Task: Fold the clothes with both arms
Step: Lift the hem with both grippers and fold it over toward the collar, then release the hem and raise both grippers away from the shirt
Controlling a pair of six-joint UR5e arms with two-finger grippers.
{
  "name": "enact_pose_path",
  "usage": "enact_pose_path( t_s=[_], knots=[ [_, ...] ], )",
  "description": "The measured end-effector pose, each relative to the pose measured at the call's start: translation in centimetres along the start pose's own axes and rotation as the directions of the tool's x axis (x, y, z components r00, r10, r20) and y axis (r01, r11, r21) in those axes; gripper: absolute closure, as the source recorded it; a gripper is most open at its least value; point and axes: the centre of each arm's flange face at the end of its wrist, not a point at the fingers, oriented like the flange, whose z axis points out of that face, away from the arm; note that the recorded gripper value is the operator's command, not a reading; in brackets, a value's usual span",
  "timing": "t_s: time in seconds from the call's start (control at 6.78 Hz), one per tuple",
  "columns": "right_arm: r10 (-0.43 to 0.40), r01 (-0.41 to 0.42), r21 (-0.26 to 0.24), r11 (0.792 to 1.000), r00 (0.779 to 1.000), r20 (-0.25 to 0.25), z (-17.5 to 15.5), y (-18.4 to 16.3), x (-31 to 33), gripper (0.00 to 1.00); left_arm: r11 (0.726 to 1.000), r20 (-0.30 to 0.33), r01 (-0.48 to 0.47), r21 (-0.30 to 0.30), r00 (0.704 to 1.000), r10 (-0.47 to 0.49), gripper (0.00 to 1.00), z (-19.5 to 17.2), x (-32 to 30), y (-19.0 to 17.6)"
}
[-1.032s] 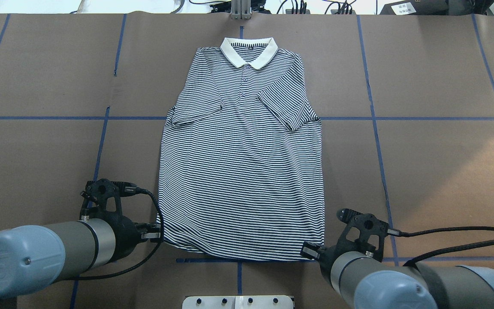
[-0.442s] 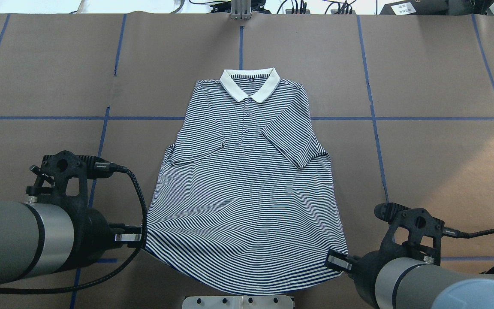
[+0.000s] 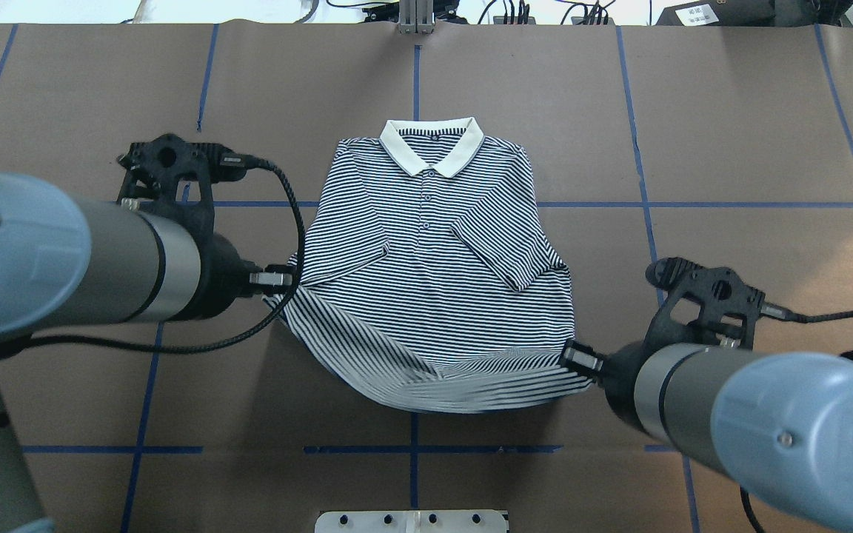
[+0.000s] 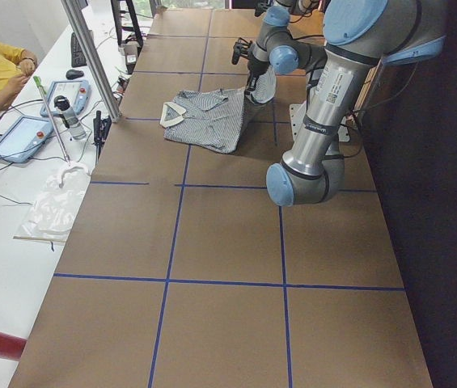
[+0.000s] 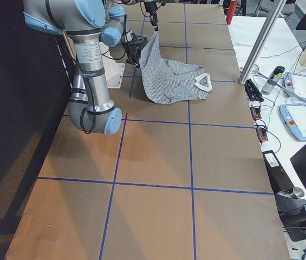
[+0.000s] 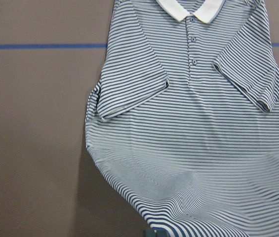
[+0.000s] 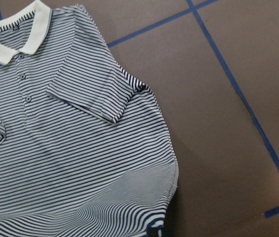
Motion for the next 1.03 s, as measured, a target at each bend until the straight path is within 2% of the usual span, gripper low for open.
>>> enact_pose_path(
  t_s=[0.44, 0.74, 1.03],
  knots=[
    [0.058, -0.051, 0.096, 0.994, 0.996, -0.064, 4.3, -11.1, -4.9, 1.0, 0.996, 0.04, -0.01, 0.085, 0.999, 0.007, 1.0, 5.7, -0.8, -9.5],
    [0.103, -0.094, 0.149, 0.984, 0.993, -0.05, 11.1, -17.3, -8.5, 1.0, 0.992, 0.061, -0.027, 0.126, 0.998, 0.019, 1.0, 10.5, -1.7, -14.5],
    [0.126, -0.114, 0.186, 0.976, 0.99, -0.056, 17.6, -22.5, -10.7, 1.0, 0.988, 0.067, -0.04, 0.152, 0.997, 0.03, 1.0, 17.7, -3.1, -18.5]
  ],
)
